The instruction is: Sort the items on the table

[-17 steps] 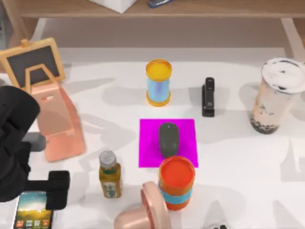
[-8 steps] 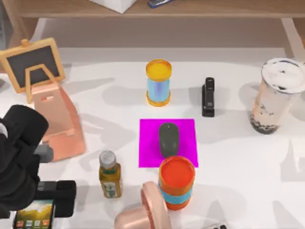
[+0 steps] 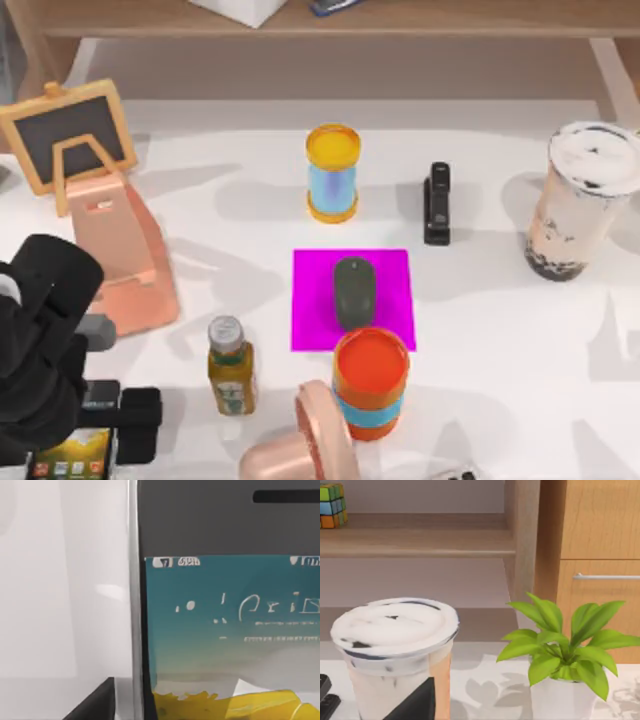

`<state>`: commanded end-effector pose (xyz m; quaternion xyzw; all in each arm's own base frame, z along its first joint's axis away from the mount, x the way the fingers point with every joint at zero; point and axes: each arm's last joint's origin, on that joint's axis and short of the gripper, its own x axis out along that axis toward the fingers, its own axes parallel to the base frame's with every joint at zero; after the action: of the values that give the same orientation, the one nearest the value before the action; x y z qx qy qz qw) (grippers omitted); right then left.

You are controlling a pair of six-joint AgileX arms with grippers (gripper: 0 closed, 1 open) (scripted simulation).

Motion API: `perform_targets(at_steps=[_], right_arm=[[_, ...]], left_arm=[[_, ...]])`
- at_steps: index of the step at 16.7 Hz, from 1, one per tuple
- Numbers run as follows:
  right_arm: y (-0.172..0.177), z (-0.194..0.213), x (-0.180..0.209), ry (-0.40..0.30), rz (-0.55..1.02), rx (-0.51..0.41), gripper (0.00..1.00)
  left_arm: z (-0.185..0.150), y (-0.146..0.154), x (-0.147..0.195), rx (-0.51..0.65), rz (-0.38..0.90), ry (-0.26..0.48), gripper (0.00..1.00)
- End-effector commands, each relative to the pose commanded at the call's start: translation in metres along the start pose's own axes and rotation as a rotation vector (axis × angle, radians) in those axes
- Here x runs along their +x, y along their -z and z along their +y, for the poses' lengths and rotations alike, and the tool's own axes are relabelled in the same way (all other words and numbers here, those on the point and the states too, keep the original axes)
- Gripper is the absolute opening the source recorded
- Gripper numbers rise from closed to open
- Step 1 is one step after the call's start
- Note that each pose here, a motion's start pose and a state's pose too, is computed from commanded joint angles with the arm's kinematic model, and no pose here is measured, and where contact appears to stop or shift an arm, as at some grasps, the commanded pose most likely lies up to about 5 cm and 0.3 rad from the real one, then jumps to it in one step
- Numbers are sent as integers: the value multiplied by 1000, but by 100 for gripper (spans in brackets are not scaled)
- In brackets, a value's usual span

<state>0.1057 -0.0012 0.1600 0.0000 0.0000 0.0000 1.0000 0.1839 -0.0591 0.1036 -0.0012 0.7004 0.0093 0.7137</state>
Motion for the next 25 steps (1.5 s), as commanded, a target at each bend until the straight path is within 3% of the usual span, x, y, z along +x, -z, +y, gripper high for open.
perform_targets(at_steps=[13,21,25], right_arm=[[0,0,0,0,0,0,100],[0,0,0,0,0,0,100],[0,0,0,0,0,0,100]], left_arm=[[0,0,0,0,0,0,2],[0,0,0,0,0,0,0],[-2,-3,-19,6,-22,14,0]])
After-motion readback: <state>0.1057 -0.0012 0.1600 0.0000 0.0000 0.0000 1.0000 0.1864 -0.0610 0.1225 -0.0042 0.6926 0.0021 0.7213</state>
